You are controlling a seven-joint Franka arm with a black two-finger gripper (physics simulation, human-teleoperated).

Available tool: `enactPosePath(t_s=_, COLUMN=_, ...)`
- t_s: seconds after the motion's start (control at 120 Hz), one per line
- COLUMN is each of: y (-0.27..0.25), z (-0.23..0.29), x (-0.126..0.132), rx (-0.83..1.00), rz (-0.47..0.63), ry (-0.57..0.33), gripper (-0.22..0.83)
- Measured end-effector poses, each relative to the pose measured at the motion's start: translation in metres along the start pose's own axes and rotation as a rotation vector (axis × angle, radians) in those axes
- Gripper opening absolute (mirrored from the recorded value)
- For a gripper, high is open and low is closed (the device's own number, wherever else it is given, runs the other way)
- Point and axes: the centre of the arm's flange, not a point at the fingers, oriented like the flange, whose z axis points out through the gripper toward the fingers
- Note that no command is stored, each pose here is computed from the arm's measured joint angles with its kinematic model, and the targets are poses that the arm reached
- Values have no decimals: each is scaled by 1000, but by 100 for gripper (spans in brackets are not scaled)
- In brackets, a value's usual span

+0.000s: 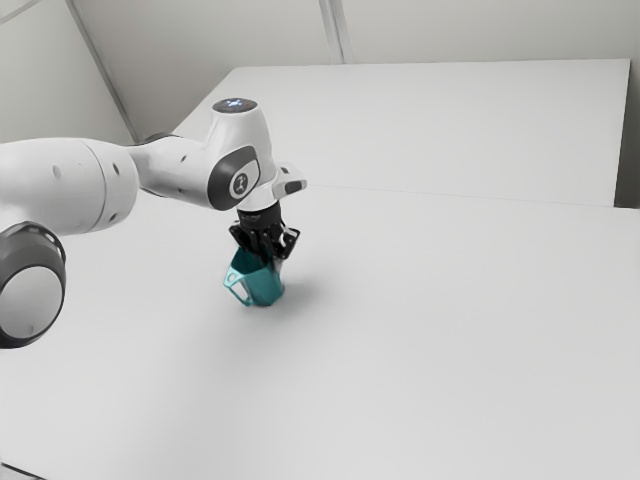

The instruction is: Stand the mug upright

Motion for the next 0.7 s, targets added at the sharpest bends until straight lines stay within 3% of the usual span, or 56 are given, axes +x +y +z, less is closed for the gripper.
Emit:
enactPosePath(t_s=0.117, y=1, z=-7, x=0, rx=-9, rz=-4, ry=5, gripper=31)
enactPosePath(t_s=0.258, y=3, z=-40, x=-1, rx=-34, rz=-4, ry=55, gripper=46)
enactPosePath(t_s=0.442, y=-1, z=-112, x=-17, rx=-74, rz=3, ry=135, gripper=55)
enactPosePath(t_s=0.7, y=-34, z=-224, x=-31, rx=-80, rz=78, ry=212, gripper=60)
